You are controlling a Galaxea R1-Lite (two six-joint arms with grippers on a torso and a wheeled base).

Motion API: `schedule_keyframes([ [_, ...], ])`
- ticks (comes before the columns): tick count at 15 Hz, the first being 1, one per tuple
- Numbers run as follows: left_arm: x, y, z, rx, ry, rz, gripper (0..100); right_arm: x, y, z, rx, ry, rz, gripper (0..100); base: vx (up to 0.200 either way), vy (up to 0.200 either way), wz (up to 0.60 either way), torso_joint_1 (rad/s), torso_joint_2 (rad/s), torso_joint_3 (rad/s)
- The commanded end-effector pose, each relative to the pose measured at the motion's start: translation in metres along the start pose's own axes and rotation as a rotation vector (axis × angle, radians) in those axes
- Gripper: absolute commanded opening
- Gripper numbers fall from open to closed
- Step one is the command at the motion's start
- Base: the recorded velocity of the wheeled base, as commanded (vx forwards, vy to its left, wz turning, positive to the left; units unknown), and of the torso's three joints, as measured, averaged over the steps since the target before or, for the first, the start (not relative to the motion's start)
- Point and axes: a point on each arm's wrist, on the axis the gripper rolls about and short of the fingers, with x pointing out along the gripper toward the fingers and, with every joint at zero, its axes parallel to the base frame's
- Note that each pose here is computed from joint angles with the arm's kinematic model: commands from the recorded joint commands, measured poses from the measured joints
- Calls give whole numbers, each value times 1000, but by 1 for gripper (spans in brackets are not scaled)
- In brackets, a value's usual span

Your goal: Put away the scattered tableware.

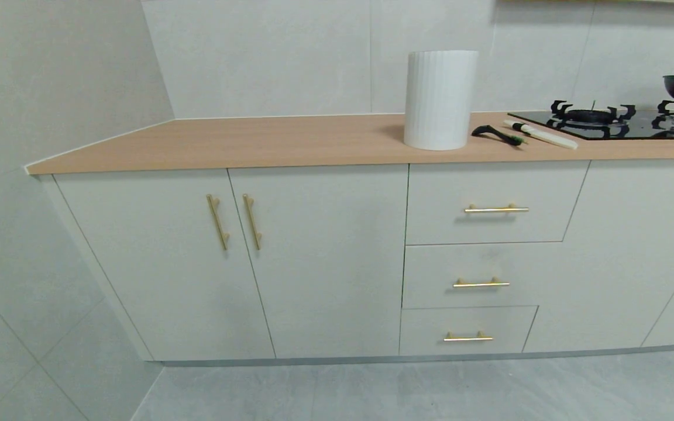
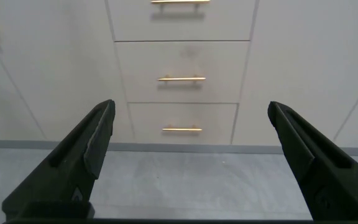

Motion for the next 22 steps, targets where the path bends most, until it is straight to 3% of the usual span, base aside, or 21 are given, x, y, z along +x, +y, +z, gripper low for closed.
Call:
schedule_keyframes([
  [1,0,0,0,-2,0,2,100,0,0,0,0,1,1,100,0,0,0,0,0,0],
  [12,0,0,0,-3,0,2,100,0,0,0,0,1,1,100,0,0,0,0,0,0],
  [19,0,0,0,-2,0,0,100,0,0,0,0,1,1,100,200,0,0,2,2,-2],
  [22,0,0,0,-3,0,0,100,0,0,0,0,1,1,100,0,0,0,0,0,0],
])
